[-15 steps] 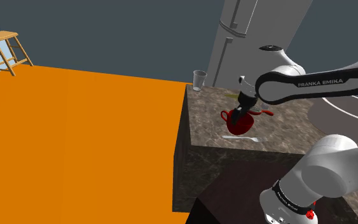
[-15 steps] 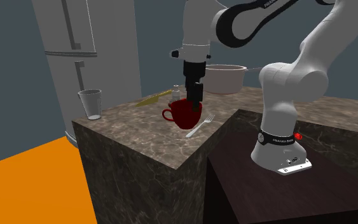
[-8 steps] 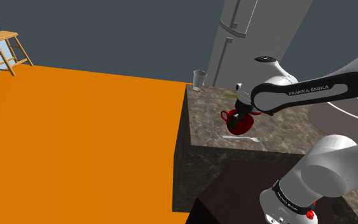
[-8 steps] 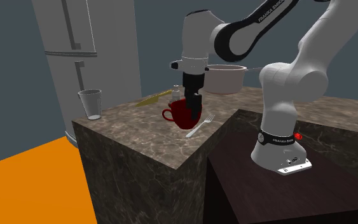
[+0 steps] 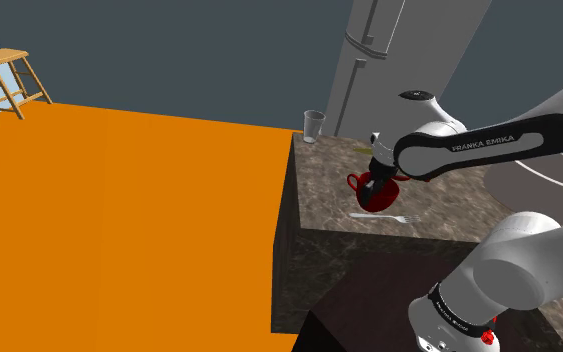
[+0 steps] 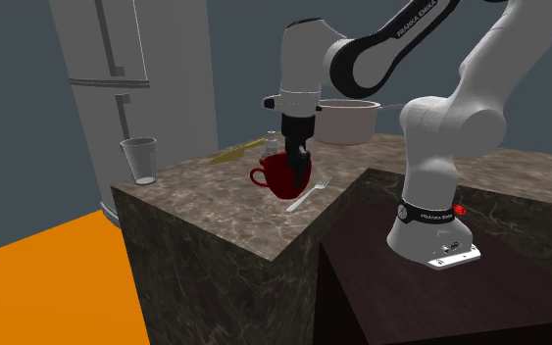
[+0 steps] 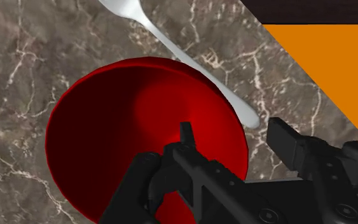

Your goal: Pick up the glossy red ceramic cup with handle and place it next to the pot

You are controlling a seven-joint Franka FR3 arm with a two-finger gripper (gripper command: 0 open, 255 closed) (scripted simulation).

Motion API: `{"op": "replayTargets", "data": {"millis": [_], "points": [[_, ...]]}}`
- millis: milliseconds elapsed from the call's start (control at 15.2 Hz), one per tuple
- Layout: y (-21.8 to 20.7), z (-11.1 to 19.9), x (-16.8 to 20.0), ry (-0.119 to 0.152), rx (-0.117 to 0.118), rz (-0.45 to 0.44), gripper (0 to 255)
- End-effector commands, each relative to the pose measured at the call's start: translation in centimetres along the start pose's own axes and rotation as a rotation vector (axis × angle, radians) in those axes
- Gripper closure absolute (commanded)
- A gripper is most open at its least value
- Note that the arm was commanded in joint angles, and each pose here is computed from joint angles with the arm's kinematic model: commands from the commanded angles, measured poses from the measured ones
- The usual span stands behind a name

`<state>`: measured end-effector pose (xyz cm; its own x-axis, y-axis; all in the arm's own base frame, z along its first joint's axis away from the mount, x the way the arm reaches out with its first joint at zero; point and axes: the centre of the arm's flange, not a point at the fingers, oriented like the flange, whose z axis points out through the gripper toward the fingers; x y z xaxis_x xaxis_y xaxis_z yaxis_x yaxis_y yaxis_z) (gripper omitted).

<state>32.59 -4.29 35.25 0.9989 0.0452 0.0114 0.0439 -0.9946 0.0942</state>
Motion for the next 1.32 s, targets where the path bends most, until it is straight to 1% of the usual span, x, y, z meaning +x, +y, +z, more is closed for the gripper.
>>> {"op": "replayTargets", "data": {"millis": [0,528,1254], "points": [[0.0,0.0,0.0,0.0,0.0,0.0,255],[0.0,0.0,0.0,0.0,0.0,0.0,255],[0.5,-5.8,0.1,0.0,0.0,0.0,255]]}}
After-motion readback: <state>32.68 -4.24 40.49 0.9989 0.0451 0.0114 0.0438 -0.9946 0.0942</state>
